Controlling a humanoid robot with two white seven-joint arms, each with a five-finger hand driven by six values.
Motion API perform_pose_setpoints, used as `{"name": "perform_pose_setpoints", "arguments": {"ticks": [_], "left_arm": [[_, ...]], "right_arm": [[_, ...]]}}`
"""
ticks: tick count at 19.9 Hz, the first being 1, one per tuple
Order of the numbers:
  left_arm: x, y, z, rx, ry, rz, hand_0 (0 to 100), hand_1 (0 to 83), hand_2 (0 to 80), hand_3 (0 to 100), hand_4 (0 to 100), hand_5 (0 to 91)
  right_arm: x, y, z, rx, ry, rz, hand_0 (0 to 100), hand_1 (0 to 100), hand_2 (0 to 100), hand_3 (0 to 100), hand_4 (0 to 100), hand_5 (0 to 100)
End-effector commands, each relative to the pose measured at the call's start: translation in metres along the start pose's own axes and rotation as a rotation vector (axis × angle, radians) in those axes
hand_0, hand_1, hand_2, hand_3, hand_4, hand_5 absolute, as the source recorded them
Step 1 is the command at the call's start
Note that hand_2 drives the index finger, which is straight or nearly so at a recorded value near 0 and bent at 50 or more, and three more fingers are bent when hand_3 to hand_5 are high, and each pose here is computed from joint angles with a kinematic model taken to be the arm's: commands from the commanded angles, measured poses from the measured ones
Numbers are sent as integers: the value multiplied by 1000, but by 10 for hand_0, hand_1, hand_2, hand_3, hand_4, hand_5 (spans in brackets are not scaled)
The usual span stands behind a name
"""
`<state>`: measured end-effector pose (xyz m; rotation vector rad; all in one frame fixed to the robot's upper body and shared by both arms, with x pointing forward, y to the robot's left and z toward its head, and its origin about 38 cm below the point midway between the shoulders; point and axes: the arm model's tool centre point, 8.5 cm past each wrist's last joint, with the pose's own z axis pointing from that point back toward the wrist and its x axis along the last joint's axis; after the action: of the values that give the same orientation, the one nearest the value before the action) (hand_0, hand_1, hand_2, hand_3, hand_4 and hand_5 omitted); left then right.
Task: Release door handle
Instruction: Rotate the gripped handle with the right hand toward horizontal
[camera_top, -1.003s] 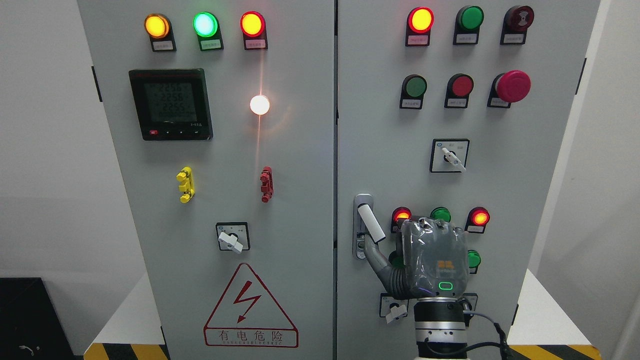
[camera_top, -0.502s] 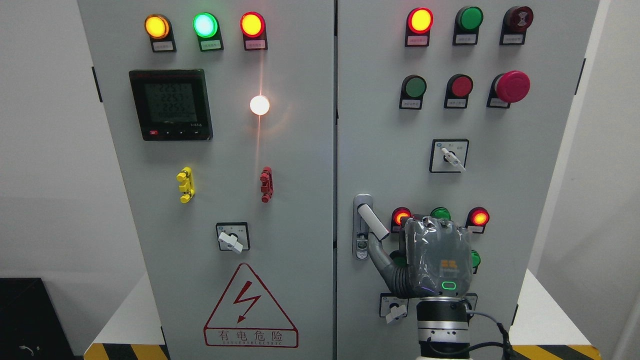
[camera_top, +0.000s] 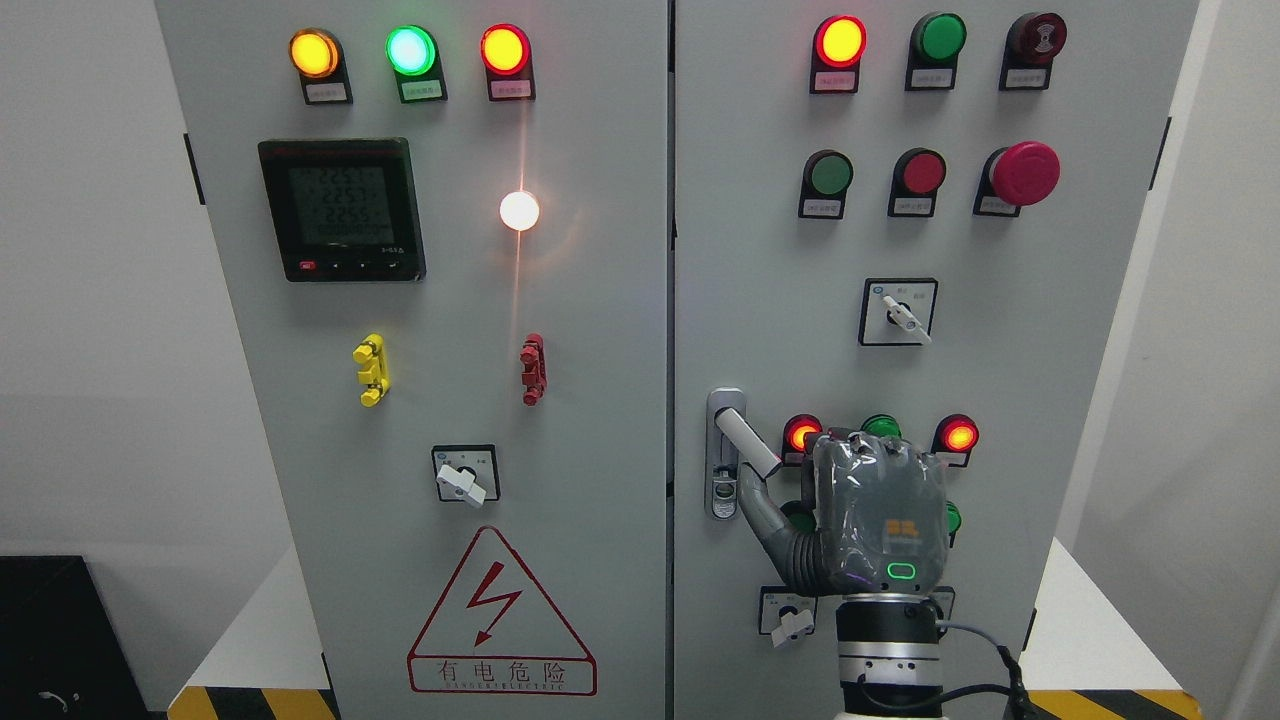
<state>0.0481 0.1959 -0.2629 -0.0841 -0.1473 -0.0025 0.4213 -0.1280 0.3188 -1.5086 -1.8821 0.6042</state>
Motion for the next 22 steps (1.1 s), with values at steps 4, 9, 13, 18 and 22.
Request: {"name": "perform_pose_setpoints", "arguments": {"ticks": [4, 9, 13, 18, 22], "left_arm": [[0, 0, 0, -1, -1, 0, 120, 556, 0, 0, 0, 0], [0, 0, 0, -1, -1, 0, 120, 556, 0, 0, 0, 0], [0, 0, 0, -1, -1, 0, 120, 556, 0, 0, 0, 0], [0, 0, 0, -1, -1, 0, 120, 556, 0, 0, 0, 0], [0, 0, 0, -1, -1, 0, 120, 556, 0, 0, 0, 0]], "right_arm": [[-2, 0, 1, 1, 4, 1, 397, 408, 959, 1000, 996, 1000], [-2, 0, 1, -1, 7, 2, 398, 408, 957, 1000, 997, 1000], [-4, 0, 1, -2, 9, 3, 399, 409, 958, 1000, 997, 1000], [-5, -2, 1, -10, 12, 3, 402, 409, 957, 1000, 998, 1000], [-5, -2, 1, -10, 12, 3, 404, 410, 958, 1000, 998, 1000]]}}
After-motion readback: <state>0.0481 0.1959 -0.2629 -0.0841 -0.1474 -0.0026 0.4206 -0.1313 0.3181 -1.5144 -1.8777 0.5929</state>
